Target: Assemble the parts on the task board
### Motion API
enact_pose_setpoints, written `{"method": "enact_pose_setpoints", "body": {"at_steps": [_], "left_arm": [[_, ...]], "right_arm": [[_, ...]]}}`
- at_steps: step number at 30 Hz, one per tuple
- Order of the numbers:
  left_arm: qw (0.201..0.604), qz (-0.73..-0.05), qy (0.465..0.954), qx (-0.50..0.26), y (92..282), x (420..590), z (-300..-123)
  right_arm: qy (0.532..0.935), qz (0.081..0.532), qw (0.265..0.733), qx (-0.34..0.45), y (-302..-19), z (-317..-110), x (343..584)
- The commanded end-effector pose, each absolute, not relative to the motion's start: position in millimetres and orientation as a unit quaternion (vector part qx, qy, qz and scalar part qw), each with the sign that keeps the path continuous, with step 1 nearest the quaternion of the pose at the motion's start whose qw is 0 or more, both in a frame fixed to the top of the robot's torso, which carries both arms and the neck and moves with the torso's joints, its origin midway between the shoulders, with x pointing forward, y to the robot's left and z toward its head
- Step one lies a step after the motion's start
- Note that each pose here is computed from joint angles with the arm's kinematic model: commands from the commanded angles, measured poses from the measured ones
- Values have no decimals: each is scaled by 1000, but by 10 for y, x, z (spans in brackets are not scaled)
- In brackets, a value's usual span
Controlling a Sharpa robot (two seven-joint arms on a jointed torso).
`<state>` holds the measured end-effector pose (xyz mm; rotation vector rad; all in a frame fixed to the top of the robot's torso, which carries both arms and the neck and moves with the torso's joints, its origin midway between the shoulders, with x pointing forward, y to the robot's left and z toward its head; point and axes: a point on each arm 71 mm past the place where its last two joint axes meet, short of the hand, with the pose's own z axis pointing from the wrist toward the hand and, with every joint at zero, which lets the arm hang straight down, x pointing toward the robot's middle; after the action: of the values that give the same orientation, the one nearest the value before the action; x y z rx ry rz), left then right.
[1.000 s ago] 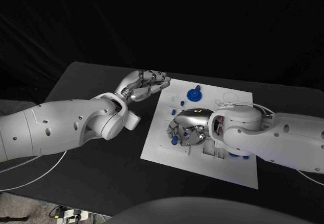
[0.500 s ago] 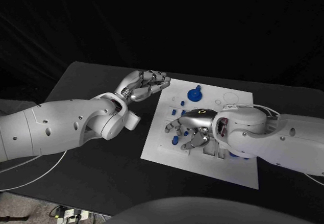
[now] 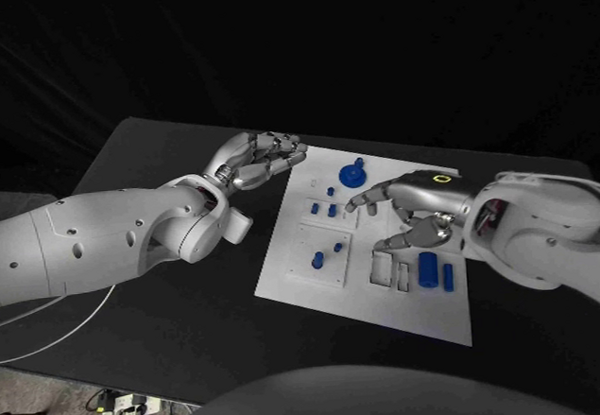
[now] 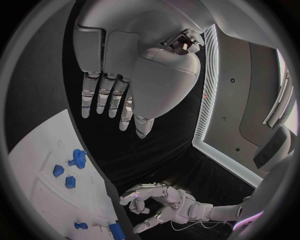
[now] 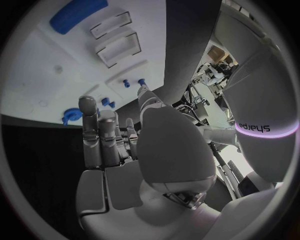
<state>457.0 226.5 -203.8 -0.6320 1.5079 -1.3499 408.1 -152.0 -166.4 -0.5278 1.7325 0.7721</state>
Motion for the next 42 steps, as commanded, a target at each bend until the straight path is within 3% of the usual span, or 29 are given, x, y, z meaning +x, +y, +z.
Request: {"method": "enact_pose_setpoints", "body": {"at_steps": [1,5,11,20,29,42], "left_arm": [[485,-561,620,-257,2232,4575,-2032],[484,-563,619,-255,2208,4586,-2036],[484,-572,615,-244,2147,4571,-2020],[484,-578,613,-237,2112,4542,-2004],[481,-581,614,-234,2086,4545,-2007],[477,-583,617,-230,2055,4544,-2026]], "right_arm": [[711,345,592,-160,-1692,-1483,4099],[747,295,586,-110,-1993,-1456,4186],[814,197,543,-63,-2367,-1588,4325],[865,92,491,-43,-2486,-1744,4458],[893,53,444,-43,-2386,-1974,4529],[918,53,391,-35,-2182,-2202,4533]]}}
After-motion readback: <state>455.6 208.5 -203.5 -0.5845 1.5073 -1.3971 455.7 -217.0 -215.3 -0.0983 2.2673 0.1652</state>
